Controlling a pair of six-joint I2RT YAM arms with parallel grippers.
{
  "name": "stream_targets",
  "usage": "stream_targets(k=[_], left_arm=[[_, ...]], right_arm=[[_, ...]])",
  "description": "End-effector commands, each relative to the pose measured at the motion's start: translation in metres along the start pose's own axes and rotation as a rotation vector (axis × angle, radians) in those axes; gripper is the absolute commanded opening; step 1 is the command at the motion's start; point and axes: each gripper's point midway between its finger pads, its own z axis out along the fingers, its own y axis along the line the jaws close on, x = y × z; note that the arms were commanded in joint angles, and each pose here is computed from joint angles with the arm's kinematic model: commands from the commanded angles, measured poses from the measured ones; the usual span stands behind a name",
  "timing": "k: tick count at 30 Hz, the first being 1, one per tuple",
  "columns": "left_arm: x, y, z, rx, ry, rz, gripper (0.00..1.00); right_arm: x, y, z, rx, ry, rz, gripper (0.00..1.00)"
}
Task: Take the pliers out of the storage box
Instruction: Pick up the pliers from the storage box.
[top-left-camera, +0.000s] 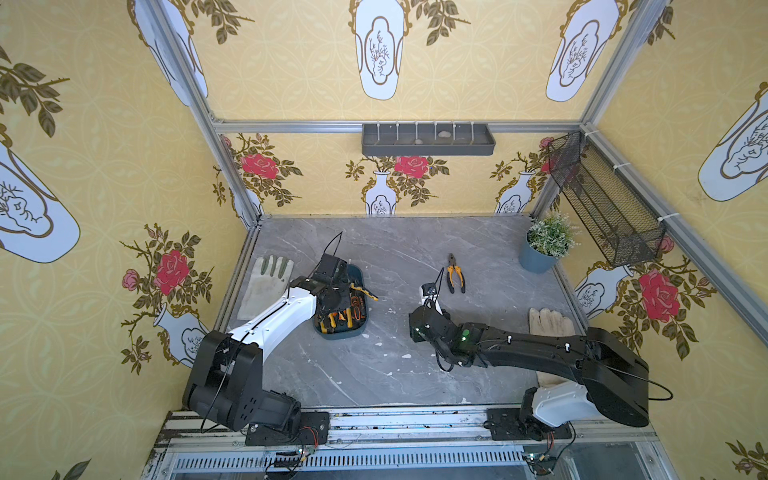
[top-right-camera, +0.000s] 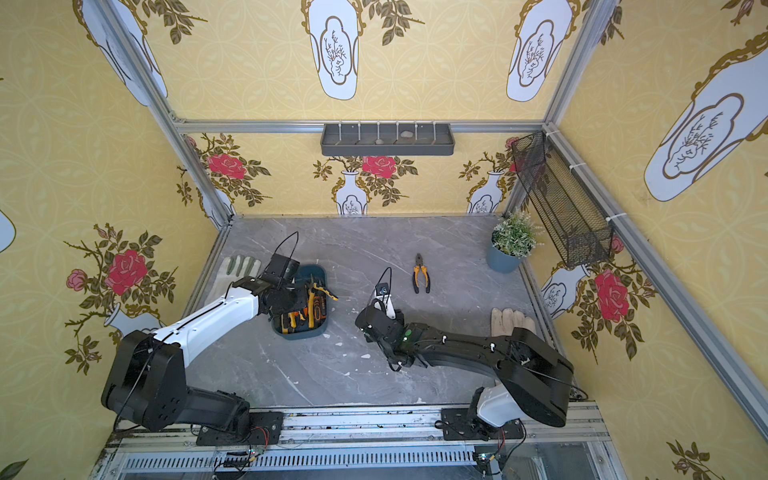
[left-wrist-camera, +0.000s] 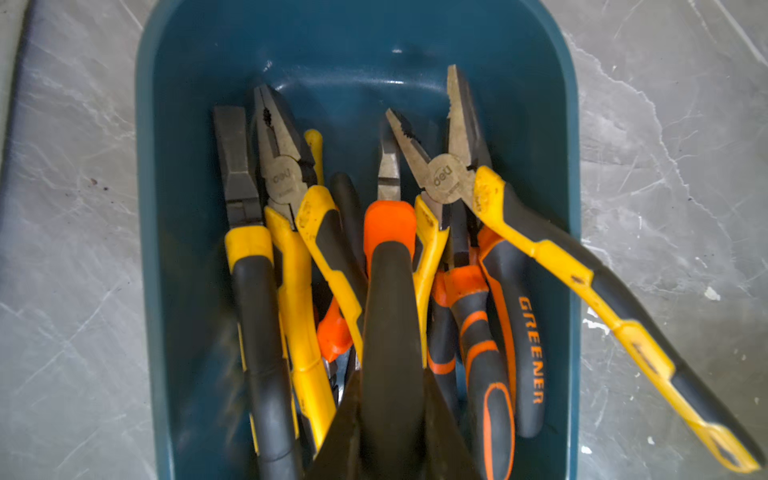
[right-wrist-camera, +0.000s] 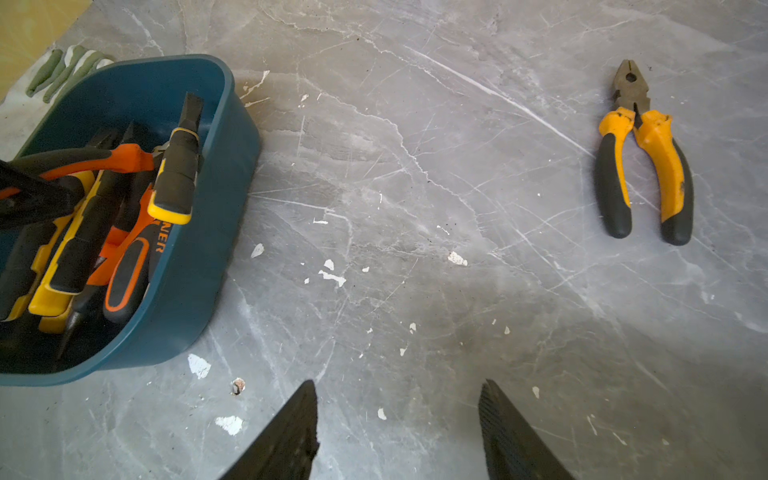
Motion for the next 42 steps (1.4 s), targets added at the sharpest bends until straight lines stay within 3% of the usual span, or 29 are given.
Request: stream_targets(k=[1,15,18,21,31,42], left_arm=[[-0.005,-0.002,-0.004,0.007,-0.016,0.018,0.16],[-0.012,-0.005,-0.025,0.030,-0.058,0.025,0.15],[-0.015,-0.005,-0.031,0.031,-0.072,0.029,0.11],[-0.018,-0.004,-0.039,0.030,-0.092,0.033,0.00],[-0.025,-0.001,-0.060,0.037,-0.152,0.030,0.00],[-0.023,-0.039,-0.113,0.384,-0.355,0.082,0.00]], right_arm=[[-0.005,0.003,0.000,-0.003,-0.012,0.008,0.62],[-0.004,0.005,0.002,0.000,-0.004,0.002,0.62],[-0.004,0.004,0.002,0.001,-0.003,0.003,0.62],[-0.003,0.004,0.003,0.002,-0.003,0.001,0.62],[-0.004,0.006,0.003,0.000,-0.001,-0.002,0.62],[-0.003,0.011,0.005,-0.010,0.012,-0.018,0.64]])
